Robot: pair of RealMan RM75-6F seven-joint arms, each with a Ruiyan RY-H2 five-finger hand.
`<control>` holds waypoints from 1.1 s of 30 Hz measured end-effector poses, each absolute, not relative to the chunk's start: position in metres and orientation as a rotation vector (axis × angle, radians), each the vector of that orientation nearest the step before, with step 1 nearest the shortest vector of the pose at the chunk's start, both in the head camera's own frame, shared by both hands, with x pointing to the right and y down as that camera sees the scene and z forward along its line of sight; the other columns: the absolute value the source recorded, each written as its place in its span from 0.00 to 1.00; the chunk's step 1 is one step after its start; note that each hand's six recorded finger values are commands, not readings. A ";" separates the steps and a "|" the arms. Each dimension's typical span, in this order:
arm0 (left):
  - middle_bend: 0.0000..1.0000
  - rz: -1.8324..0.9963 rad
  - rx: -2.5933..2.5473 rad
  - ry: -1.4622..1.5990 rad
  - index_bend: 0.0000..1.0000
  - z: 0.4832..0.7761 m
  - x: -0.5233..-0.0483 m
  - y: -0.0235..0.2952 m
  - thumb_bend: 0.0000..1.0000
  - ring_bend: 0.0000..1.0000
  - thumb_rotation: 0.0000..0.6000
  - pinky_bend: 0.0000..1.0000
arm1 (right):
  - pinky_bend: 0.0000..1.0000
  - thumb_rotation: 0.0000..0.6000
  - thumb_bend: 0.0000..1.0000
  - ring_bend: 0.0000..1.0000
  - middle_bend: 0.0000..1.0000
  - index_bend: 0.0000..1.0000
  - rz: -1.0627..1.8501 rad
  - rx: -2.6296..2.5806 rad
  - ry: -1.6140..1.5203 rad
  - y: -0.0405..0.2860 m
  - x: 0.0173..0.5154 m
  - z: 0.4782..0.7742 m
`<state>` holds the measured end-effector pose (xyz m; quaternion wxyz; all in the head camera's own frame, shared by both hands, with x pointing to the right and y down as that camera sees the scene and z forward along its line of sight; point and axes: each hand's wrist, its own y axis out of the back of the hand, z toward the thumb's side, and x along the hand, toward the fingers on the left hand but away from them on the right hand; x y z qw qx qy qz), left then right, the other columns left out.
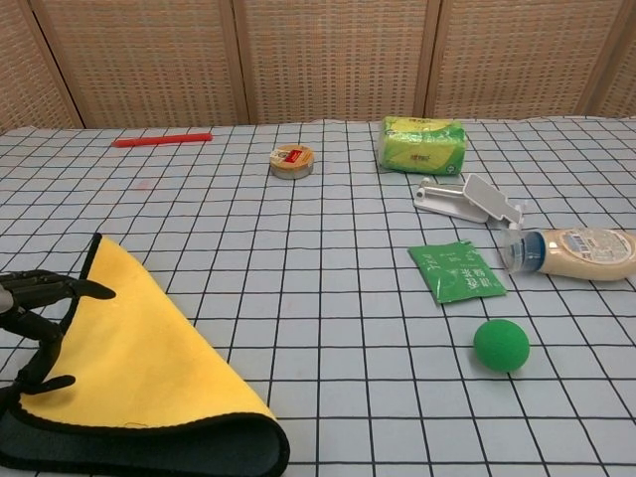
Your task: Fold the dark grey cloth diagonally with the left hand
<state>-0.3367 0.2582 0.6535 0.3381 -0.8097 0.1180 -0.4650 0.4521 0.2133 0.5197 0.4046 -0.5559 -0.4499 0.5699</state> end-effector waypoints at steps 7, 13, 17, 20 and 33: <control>0.00 -1.219 -2.114 0.293 0.59 0.653 -0.342 0.265 0.48 0.00 1.00 0.00 | 0.00 1.00 0.00 0.00 0.00 0.00 1.435 -1.405 -1.138 0.214 0.452 0.519; 0.00 -1.236 -2.107 0.277 0.59 0.655 -0.347 0.270 0.48 0.00 1.00 0.00 | 0.00 1.00 0.00 0.00 0.00 0.00 1.434 -1.405 -1.141 0.214 0.452 0.517; 0.00 -1.241 -2.104 0.276 0.59 0.656 -0.348 0.271 0.48 0.00 1.00 0.00 | 0.00 1.00 0.00 0.00 0.00 0.00 1.430 -1.406 -1.142 0.214 0.452 0.517; 0.00 -1.244 -2.100 0.276 0.59 0.656 -0.349 0.271 0.48 0.00 1.00 0.00 | 0.00 1.00 0.00 0.00 0.00 0.00 1.428 -1.407 -1.142 0.214 0.451 0.517; 0.00 -1.266 -2.085 0.282 0.57 0.657 -0.359 0.271 0.48 0.00 1.00 0.00 | 0.00 1.00 0.00 0.00 0.00 0.00 1.427 -1.408 -1.138 0.215 0.450 0.517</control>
